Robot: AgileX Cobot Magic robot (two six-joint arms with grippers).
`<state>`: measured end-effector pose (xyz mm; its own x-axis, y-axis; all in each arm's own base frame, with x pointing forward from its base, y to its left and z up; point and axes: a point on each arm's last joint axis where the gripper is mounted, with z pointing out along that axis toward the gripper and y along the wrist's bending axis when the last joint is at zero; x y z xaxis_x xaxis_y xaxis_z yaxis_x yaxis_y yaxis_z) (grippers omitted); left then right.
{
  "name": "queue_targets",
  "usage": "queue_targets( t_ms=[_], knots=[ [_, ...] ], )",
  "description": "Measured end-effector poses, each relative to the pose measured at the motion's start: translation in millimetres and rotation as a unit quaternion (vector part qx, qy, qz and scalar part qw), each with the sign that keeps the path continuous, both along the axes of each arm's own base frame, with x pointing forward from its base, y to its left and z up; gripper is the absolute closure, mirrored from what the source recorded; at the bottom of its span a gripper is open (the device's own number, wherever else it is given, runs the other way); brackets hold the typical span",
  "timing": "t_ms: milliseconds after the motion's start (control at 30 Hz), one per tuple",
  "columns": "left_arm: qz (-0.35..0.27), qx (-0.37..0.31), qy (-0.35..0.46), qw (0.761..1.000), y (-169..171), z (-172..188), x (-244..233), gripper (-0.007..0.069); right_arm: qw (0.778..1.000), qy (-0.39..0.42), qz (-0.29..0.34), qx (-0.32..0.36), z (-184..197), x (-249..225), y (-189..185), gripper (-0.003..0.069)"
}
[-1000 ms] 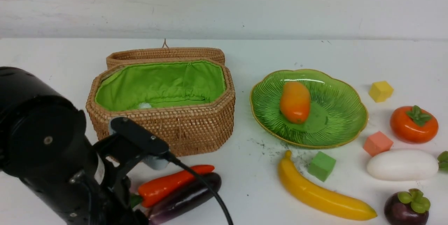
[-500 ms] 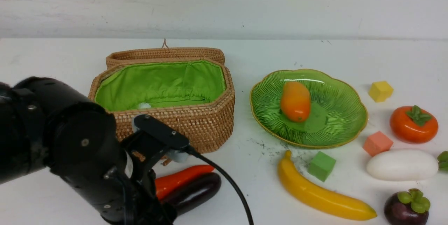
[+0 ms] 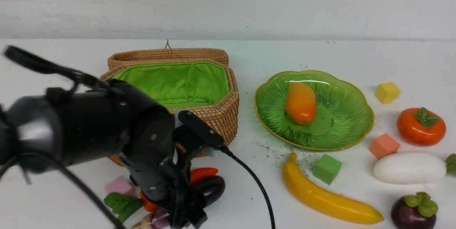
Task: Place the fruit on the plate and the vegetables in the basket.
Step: Use the left arm to grab an eggplant and put it into the left basket
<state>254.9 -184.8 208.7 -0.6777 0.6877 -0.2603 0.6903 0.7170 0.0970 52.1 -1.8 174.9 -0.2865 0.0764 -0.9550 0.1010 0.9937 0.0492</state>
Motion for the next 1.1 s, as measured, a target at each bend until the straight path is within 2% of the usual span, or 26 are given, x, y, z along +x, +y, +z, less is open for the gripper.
queue_targets(
  t_ms=[200, 467, 633, 700, 733, 800, 1100],
  knots=[
    [-0.011, 0.011, 0.013, 1.0, -7, -23, 9, 0.0046, 1.0, 0.0, 0.0, 0.0, 0, 0, 0, 0.0414],
    [0.0, -0.004, 0.024, 1.0, -11, -30, 10, 0.0063, 1.0, 0.0, 0.0, 0.0, 0, 0, 0, 0.0414],
    [0.001, -0.018, 0.037, 0.999, -14, -30, 8, 0.0128, 1.0, 0.0, 0.0, 0.0, 0, 0, 0, 0.0414],
    [-0.009, -0.023, 0.043, 0.999, -15, -30, 7, 0.0204, 1.0, 0.0, 0.0, 0.0, 0, 0, 0, 0.0414],
    [-0.008, -0.023, 0.044, 0.999, -15, -30, 6, 0.0204, 1.0, 0.0, 0.0, 0.0, 0, 0, 0, 0.0414],
    [-0.01, -0.033, 0.054, 0.998, -17, -30, 5, 0.033, 1.0, 0.0, 0.0, 0.0, 0, 0, 0, 0.0414],
    [-0.017, -0.05, 0.094, 0.994, -21, -29, -2, 0.0337, 1.0, 0.0, 0.0, 0.0, 0, 0, 0, 0.0414]
  ],
)
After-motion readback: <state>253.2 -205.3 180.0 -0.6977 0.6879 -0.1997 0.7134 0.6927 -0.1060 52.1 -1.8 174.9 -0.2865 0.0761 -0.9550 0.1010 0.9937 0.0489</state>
